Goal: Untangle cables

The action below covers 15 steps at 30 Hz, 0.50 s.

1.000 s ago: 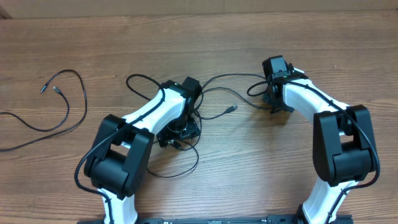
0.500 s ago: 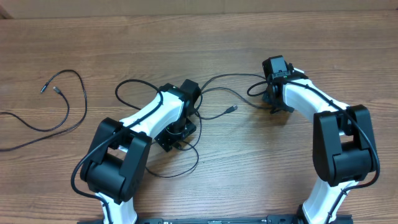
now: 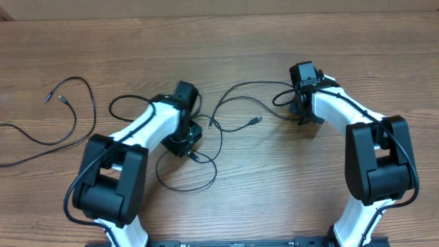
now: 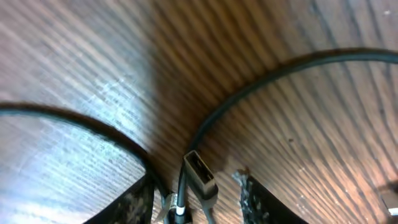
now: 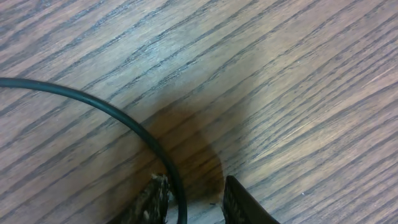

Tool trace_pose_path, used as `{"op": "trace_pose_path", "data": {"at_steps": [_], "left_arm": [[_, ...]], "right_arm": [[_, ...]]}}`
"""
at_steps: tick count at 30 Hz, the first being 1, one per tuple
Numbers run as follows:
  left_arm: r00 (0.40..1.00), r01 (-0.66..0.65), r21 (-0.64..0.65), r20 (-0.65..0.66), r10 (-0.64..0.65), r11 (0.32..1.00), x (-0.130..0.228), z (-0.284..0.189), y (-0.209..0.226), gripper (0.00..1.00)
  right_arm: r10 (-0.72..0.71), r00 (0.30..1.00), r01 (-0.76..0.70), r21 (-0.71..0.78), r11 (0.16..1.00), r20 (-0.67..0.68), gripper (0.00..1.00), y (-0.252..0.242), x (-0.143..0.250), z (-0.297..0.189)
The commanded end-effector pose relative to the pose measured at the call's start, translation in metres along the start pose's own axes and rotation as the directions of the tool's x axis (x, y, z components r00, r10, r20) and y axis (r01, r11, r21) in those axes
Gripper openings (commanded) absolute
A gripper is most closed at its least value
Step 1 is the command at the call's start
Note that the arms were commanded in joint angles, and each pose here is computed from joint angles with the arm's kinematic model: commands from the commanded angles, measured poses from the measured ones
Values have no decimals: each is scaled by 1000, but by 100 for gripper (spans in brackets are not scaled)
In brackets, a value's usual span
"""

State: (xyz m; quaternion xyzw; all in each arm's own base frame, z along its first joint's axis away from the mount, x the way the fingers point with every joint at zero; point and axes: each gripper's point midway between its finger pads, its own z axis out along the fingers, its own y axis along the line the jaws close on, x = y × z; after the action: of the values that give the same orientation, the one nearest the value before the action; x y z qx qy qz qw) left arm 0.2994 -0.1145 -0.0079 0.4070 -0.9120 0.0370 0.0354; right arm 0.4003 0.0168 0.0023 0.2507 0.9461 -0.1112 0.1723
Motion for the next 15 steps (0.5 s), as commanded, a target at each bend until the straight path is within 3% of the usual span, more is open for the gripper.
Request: {"op": "trace_pose_path", "data": {"at_steps": [1, 5, 9, 15], "left_arm": [[984, -151, -50, -103, 145, 987, 7, 47, 26, 47], [976, -194, -15, -99, 192, 981, 0, 47, 22, 42], [962, -249, 25, -108, 250, 968, 1, 47, 16, 30], [949, -291, 43, -116, 294, 956, 3, 46, 14, 25]], "right_arm": [[-27, 995, 26, -18, 999, -100, 29, 1, 30, 16], [-28, 994, 26, -18, 1000, -101, 29, 0, 30, 16], [-28, 995, 26, -18, 999, -101, 29, 1, 30, 16], [-28, 995, 26, -18, 1000, -101, 29, 0, 30, 16]]}}
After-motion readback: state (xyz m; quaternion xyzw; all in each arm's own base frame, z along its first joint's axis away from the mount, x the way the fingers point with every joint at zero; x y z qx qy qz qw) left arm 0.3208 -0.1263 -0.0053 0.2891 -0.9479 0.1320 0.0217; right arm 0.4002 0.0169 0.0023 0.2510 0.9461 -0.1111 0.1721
